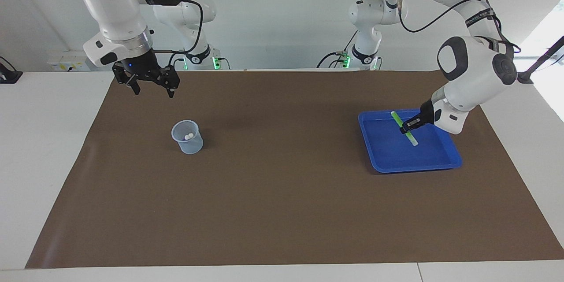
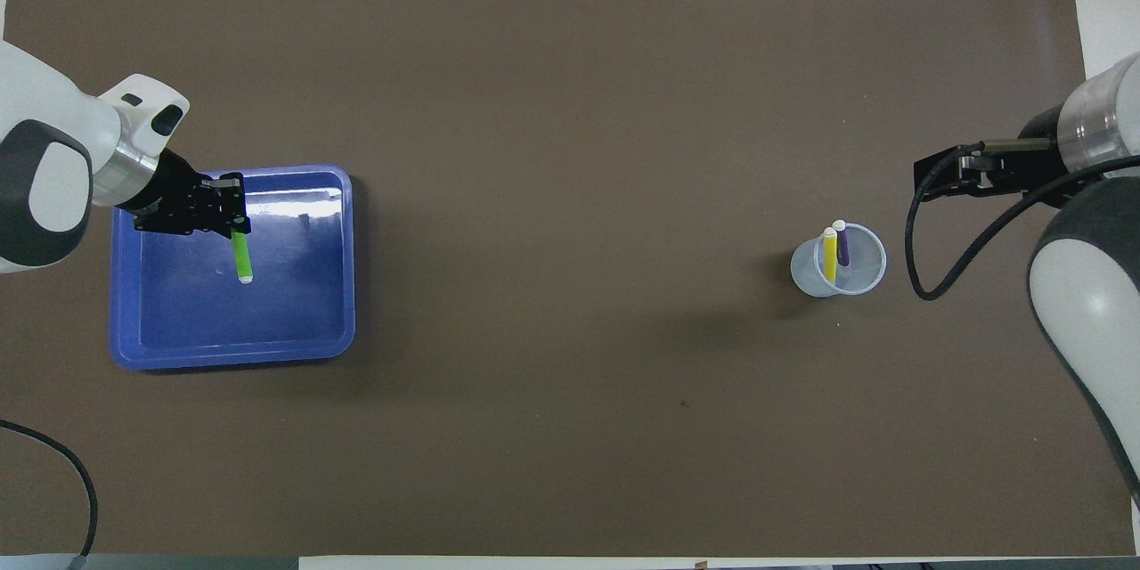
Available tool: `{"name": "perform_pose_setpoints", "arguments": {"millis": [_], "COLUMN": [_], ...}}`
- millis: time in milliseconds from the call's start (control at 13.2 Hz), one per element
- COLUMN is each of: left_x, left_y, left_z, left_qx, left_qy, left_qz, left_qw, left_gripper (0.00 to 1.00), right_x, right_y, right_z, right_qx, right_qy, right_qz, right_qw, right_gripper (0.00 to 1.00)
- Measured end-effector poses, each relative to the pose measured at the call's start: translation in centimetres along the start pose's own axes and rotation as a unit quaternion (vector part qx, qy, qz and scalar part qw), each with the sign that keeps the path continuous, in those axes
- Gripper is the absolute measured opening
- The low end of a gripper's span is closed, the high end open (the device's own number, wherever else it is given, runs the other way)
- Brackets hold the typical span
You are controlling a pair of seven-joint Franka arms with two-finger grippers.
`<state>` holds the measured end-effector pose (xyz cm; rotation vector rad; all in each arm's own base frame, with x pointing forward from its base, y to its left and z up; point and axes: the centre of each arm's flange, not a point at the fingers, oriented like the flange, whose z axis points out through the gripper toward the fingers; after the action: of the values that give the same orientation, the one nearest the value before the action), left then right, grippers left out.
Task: Transfer and insert pens with both arms
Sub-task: 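Grasp the green pen with the left gripper and lift it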
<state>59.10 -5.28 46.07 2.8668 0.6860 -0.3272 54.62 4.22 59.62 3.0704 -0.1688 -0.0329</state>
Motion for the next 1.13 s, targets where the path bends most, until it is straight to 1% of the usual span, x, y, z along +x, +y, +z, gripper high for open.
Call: {"name": "perform_pose_setpoints", "arguments": {"millis": [151,227,378,453,529,680,756,831,982,1133], "left_x": [-2.4,-3.7,-6.0,-6.9,-7.8,-9.4,-10.1,-10.6,-11.0,-12.1], "left_y": [1.6,2.2,2.7,3.1,3.9,5.5,6.3,7.2,8.9,11.1], "left_z": [-2.0,-2.9,-3.9,-4.1,-4.1,-3.3,-3.1,-3.2,-3.6,-3.2], "left_qx": [-0.026,-0.04,-0.051,-0.056,-0.065,-0.079,-0.085,-0.097,-0.133,-0.174], "left_qy": [-0.007,-0.022,-0.067,-0.088,-0.112,-0.164,-0.186,-0.207,-0.235,-0.26], "left_qz": [-0.081,-0.121,-0.184,-0.213,-0.25,-0.318,-0.343,-0.372,-0.424,-0.465], "left_qw": [0.996,0.992,0.979,0.972,0.96,0.931,0.917,0.9,0.864,0.828], "left_gripper": [0.16,0.16,0.16,0.16,0.16,0.16,0.16,0.16,0.16,0.16], "right_x": [-0.6,-0.7,-0.7,-0.7,-0.7,-0.6,-0.7,-0.9,-1.1,-1.8], "right_y": [0.5,0.8,1.1,1.2,1.3,1.0,0.0,-1.5,-4.9,-10.0], "right_z": [-0.3,-0.4,-0.4,-0.4,-0.5,-1.0,-1.4,-1.9,-2.9,-3.8], "right_qx": [0.0,0.0,0.007,0.022,0.038,0.055,0.066,0.085,0.127,0.176], "right_qy": [0.001,0.001,0.001,-0.002,-0.003,0.0,0.003,0.008,0.018,0.024], "right_qz": [0.004,0.007,0.011,0.015,0.019,0.02,0.014,0.007,0.017,0.035], "right_qw": [1.0,1.0,1.0,1.0,0.999,0.998,0.998,0.996,0.992,0.983], "right_gripper": [1.0,1.0,1.0,1.0,1.0,1.0,1.0,1.0,1.0,1.0]}}
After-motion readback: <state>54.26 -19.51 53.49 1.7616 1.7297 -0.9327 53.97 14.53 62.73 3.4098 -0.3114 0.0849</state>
